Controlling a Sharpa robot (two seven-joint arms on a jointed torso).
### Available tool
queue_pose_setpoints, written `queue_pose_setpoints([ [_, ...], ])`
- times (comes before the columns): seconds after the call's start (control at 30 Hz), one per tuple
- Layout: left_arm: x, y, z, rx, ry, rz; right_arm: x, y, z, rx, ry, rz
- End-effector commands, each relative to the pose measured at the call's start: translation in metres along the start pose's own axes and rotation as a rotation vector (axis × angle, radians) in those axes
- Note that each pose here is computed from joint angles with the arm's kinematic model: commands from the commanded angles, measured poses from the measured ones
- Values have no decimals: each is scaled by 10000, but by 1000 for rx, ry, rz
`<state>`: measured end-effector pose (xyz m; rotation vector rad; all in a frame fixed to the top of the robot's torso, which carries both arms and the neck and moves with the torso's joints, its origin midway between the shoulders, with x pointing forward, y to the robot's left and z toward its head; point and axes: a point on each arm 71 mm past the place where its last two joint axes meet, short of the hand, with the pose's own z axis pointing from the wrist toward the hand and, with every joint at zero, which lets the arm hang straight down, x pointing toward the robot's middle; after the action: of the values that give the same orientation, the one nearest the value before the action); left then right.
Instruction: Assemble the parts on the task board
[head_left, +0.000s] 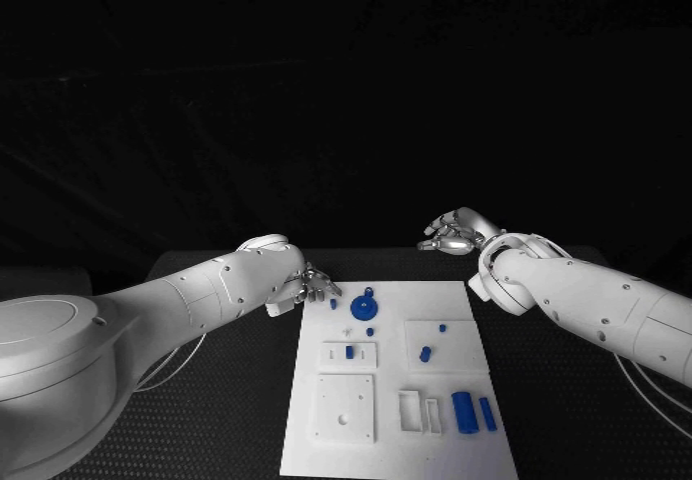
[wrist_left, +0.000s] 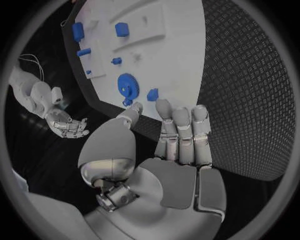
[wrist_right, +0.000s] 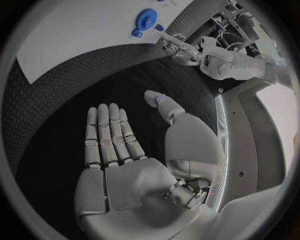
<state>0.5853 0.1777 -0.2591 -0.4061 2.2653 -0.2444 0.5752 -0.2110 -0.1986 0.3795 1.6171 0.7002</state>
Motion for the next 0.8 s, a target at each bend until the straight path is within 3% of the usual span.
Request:
queue_pose_setpoints([
  [0.03, 47, -21, 15, 13, 21, 18, -4, 26, -1, -13, -1, 3],
  [0.3, 56, -9, 25, 9, 28, 19, 3, 39, 1, -15, 0, 3],
  [0.8, 103, -64, 13, 24, 52, 31, 13, 51, 6, -16, 2, 4],
])
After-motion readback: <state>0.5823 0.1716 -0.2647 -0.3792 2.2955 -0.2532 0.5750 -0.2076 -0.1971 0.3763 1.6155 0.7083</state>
